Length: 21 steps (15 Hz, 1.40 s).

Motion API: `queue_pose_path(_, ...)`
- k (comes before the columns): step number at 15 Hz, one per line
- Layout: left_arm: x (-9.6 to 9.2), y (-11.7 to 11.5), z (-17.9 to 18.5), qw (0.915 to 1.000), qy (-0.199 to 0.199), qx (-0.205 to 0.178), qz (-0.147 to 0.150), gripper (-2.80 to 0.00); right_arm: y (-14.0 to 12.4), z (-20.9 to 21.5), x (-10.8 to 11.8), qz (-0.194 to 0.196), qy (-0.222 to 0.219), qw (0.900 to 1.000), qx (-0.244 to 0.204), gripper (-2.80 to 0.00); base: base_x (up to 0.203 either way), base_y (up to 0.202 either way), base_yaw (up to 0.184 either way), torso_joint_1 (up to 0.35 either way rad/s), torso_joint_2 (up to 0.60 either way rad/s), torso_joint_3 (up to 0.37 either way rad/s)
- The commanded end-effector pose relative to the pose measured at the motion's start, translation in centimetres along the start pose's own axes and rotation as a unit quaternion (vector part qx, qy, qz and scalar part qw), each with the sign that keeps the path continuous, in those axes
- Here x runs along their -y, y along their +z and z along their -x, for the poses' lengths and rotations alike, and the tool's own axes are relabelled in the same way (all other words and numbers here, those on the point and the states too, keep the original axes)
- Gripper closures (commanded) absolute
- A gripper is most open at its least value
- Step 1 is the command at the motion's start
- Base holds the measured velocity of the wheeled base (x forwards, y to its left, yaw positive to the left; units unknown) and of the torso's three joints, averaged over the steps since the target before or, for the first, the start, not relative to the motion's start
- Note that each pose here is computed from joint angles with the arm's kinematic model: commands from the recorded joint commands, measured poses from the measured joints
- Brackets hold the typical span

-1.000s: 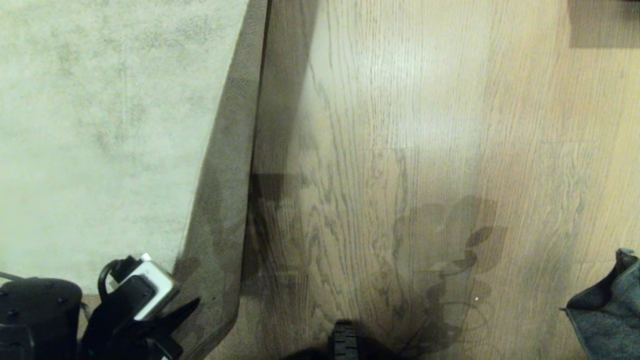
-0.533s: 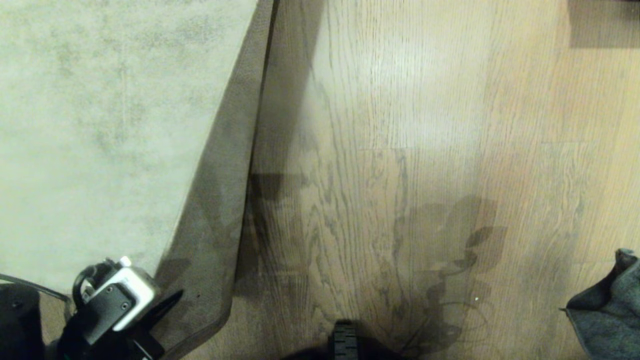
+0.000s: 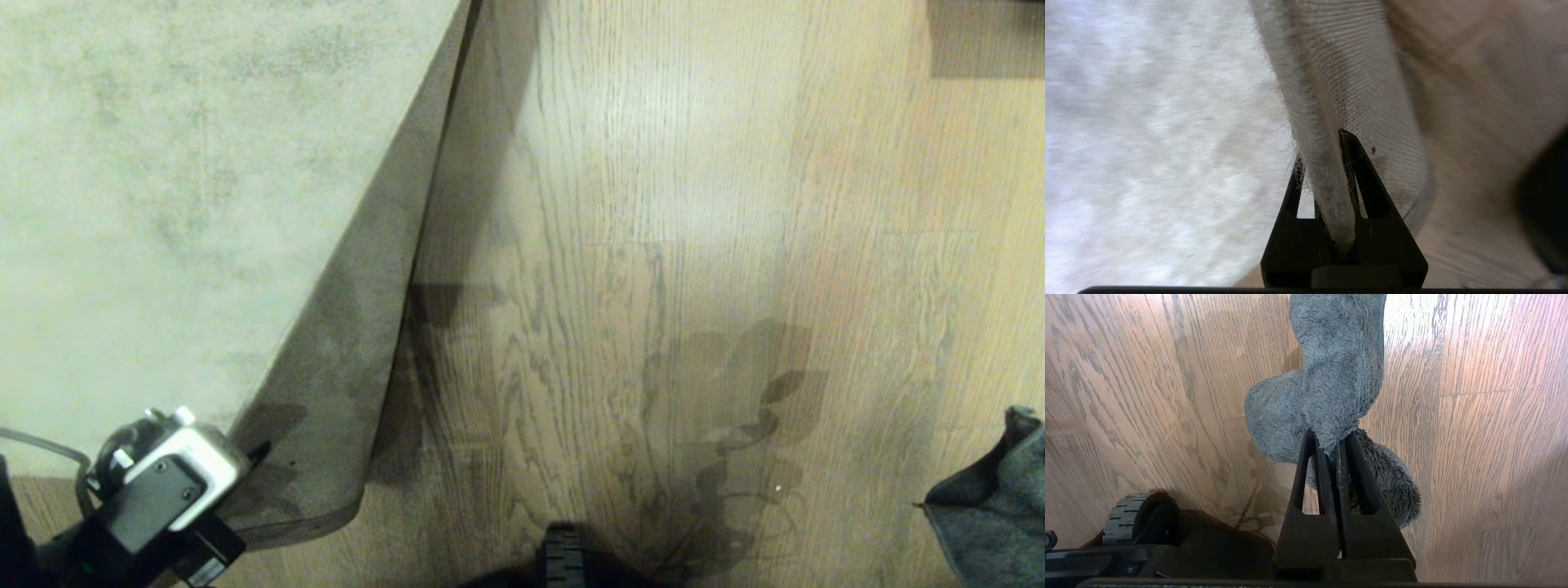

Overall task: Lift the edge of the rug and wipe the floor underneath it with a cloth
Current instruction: Lay down the carpet

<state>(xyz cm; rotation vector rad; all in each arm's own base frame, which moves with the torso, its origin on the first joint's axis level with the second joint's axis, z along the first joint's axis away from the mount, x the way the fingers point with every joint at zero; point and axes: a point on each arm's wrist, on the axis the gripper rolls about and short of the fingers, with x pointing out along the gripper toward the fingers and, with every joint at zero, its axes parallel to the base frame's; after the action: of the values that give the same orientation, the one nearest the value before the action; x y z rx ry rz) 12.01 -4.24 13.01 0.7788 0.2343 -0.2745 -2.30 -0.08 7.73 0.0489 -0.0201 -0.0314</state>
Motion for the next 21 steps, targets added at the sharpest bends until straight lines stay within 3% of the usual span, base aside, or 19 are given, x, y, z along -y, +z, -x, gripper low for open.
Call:
queue_pose_path(1,-0.9,0.2,-0.1,0.9995,0.032,0.002,-0.004,0.0,0.0,0.0,0.0,0.0,0.0,1.0,0.0,0.0,0.0,0.0,0.0,0.0,0.0,0.0)
queue_pose_path(6,-3.0,1.1,-0.6,0.9968,0.078,0.016,0.003,0.0,0.0,0.0,0.0,0.0,0.0,1.0,0.0,0.0,0.0,0.0,0.0,0.0,0.0,0.0)
queue_pose_path(13,-3.7,1.5,-1.0,0.9965,0.073,0.033,-0.021,0.0,0.0,0.0,0.0,0.0,0.0,1.0,0.0,0.0,0.0,0.0,0.0,0.0,0.0,0.0)
queue_pose_path(14,-3.7,1.5,-1.0,0.9966,0.073,0.033,-0.021,-2.8,0.0,0.0,0.0,0.0,0.0,1.0,0.0,0.0,0.0,0.0,0.0,0.0,0.0,0.0)
queue_pose_path(18,-3.3,1.2,-0.4,0.9969,0.07,0.035,-0.01,-2.8,0.0,0.0,0.0,0.0,0.0,1.0,0.0,0.0,0.0,0.0,0.0,0.0,0.0,0.0)
queue_pose_path(21,-3.0,1.1,0.3,0.996,0.068,0.051,0.028,-2.8,0.0,0.0,0.0,0.0,0.0,1.0,0.0,0.0,0.0,0.0,0.0,0.0,0.0,0.0)
